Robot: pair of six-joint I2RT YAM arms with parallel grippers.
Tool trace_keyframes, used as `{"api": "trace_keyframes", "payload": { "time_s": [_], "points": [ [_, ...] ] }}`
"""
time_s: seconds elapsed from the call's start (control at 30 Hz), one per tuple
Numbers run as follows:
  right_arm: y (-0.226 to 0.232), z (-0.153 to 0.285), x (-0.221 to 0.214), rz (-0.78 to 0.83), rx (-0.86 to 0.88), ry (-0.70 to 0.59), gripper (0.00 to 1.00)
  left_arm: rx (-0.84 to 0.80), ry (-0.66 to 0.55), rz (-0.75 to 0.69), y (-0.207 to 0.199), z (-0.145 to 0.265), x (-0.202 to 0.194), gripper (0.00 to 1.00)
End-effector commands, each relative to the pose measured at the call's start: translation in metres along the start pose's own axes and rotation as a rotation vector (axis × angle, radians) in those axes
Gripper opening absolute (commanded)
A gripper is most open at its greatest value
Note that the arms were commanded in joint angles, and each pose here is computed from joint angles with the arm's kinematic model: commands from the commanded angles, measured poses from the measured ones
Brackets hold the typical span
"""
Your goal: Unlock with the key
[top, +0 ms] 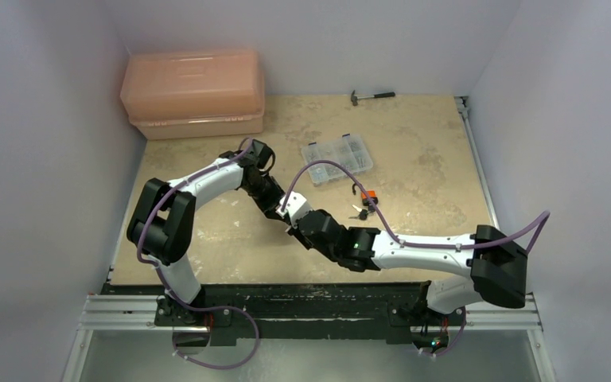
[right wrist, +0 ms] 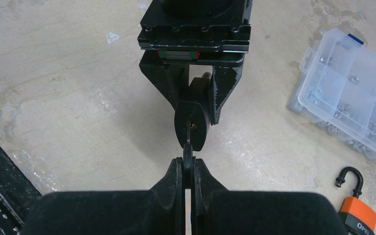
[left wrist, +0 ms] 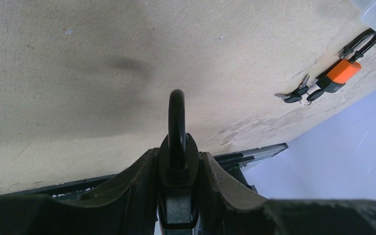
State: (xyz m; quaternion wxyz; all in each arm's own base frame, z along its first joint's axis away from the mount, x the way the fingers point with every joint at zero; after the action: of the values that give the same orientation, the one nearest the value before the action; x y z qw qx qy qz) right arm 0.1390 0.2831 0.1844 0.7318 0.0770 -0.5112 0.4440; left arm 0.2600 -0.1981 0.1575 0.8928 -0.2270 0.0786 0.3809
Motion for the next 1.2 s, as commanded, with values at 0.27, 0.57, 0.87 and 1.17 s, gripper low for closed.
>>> {"api": "trace_keyframes", "payload": {
  "time_s": [0.27,0.57,0.87,1.17],
  "points": [
    [-0.002,-0.002,0.014,0.004,-0.023,-0.031,0.00,-0.065,0.043,-0.029,-0.004,0.011,-0.004,0.00],
    [0.000,-0.008,0.016,0.025,-0.021,-0.024,0.00,-0.073,0.053,-0.032,-0.006,0.011,-0.004,0.00],
    [-0.004,-0.010,0.018,0.061,-0.068,-0.016,0.00,-0.070,0.054,-0.032,-0.005,0.013,-0.004,0.00],
    [-0.005,-0.011,0.020,0.054,-0.090,-0.006,0.00,-0.070,0.041,-0.017,-0.004,0.014,-0.005,0.00]
  ]
}}
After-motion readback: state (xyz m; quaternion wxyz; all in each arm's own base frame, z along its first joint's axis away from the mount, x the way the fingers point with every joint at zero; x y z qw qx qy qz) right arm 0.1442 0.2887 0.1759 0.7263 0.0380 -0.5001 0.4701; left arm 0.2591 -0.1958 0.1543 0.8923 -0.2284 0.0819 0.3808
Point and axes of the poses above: each gripper's point midway between its finger pads, its own z axis back along the fingers, its own y axis along the line the jaws close on, x = y × z, the point moved 10 cm from there along z, back along the fingers, and after that the axes turned 11 degrees about z, right-handed, at the moved point
